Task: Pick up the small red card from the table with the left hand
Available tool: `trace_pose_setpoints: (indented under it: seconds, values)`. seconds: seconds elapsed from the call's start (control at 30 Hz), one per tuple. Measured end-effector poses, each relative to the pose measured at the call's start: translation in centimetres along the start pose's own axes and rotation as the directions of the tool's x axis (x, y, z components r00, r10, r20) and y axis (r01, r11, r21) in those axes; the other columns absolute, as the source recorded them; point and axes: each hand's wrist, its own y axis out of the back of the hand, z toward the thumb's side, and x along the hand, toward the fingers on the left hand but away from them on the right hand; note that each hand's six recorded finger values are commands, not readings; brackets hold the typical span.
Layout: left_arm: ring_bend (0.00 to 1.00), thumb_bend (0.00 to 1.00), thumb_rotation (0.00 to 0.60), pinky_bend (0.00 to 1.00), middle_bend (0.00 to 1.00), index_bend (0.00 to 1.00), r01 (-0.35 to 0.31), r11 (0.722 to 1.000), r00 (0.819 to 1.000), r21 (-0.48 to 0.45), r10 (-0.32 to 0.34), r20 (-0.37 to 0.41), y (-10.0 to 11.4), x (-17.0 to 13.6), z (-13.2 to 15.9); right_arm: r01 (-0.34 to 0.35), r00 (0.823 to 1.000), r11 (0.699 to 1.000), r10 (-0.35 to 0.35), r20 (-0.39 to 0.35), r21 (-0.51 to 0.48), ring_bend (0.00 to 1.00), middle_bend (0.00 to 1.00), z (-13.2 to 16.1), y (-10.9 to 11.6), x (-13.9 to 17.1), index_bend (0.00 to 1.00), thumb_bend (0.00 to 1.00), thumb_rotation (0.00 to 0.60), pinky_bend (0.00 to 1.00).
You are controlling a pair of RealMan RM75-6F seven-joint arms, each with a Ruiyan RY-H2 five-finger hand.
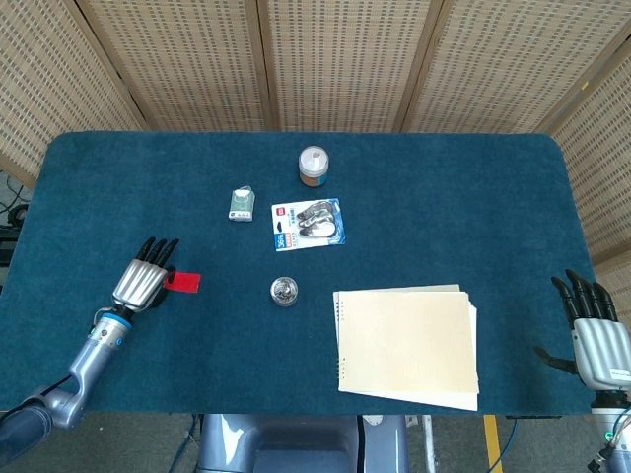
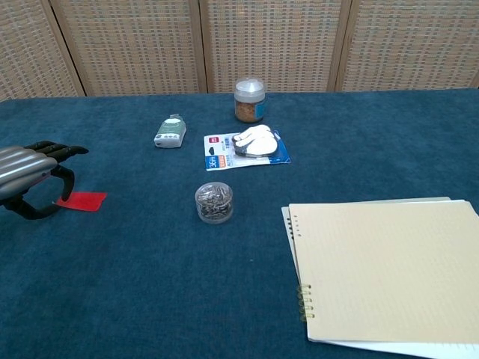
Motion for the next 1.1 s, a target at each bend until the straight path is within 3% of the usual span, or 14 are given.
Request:
trace_pose_setpoints:
  seconds: [1.1]
  values:
    - [0.0,0.45,0.6,0.0,0.0,0.56,-0.013,1.0,1.0,0.011,0.013,-0.004,0.56,0.63,0.01,0.004,1.0,1.0,-0.004,-0.001,0.0,0.0,0.0,0.01,0.08,0.03,0.0,0.05,0.6,0.0]
